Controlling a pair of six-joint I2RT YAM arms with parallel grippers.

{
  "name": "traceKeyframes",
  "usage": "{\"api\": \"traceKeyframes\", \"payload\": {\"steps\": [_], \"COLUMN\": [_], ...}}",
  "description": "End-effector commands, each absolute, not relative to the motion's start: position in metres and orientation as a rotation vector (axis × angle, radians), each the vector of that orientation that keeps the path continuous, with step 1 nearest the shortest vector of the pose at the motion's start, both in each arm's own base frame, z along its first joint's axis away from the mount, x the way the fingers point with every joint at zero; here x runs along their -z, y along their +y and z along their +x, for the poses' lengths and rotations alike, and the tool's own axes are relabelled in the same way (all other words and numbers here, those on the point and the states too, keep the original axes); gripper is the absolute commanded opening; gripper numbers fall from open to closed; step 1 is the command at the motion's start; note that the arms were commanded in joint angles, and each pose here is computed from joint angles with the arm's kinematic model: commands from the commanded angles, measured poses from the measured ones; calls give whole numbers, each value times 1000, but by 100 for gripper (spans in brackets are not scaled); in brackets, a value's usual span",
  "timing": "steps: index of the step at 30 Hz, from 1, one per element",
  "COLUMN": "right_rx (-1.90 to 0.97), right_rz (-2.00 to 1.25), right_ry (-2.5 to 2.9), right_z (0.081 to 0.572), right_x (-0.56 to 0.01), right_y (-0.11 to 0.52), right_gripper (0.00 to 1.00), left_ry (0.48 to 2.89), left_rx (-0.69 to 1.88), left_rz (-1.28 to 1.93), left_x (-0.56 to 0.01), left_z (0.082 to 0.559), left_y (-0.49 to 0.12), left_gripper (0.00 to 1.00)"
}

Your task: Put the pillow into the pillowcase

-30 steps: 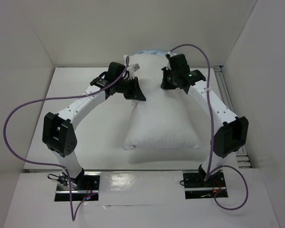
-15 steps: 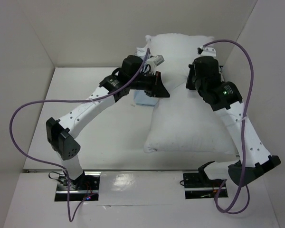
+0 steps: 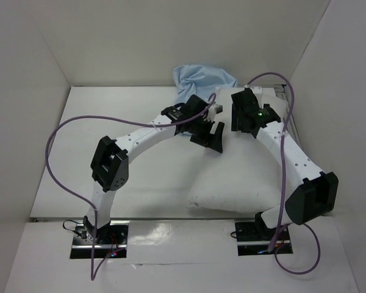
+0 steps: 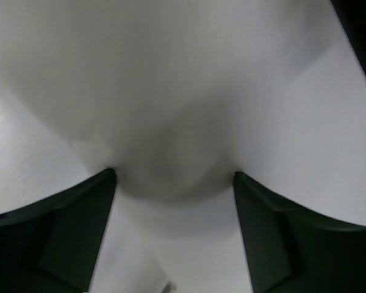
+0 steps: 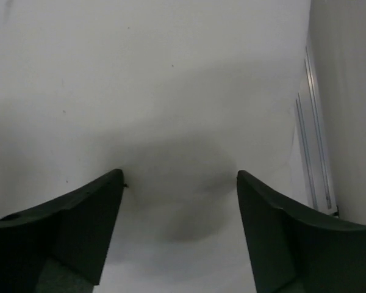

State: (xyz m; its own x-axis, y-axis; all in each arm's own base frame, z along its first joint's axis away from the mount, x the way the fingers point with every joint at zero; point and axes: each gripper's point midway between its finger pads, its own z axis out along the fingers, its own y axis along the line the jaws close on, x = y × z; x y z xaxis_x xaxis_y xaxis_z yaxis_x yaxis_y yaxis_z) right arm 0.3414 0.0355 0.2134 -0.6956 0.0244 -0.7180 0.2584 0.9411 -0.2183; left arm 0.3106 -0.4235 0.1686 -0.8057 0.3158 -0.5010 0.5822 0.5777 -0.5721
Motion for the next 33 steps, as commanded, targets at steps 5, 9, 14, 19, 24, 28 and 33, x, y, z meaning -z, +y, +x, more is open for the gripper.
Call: {"api": "traceKeyframes", "payload": {"steps": [5, 9, 14, 19, 24, 28, 33], "right_rx": [177, 113, 103, 32, -109, -100, 169], "right_rz": [157, 78, 76, 268, 428, 493, 449], "right_ry": [2164, 2234, 2343, 2449, 2525, 2397, 2291], "right_z": [377, 366, 326, 286, 268, 283, 312], "right_x": [-280, -273, -251, -212, -146, -144, -175], "right_y": [64, 83, 80, 79, 96, 89, 55], "right_gripper": [96, 100, 100, 100, 78, 0, 0], "left_ry": [2277, 2334, 2448, 2514, 2558, 2595, 2593], "left_rx": [737, 707, 806, 802, 852, 874, 868], "left_rz": [562, 329, 173, -12, -91, -134, -197], "left_x": [-260, -252, -214, -166, -124, -94, -76], "left_z": [354, 390, 414, 449, 489, 500, 509], "left_y": [-343, -292, -262, -254, -270, -285, -291], "left_gripper": [98, 90, 93, 96, 95, 91, 63]}}
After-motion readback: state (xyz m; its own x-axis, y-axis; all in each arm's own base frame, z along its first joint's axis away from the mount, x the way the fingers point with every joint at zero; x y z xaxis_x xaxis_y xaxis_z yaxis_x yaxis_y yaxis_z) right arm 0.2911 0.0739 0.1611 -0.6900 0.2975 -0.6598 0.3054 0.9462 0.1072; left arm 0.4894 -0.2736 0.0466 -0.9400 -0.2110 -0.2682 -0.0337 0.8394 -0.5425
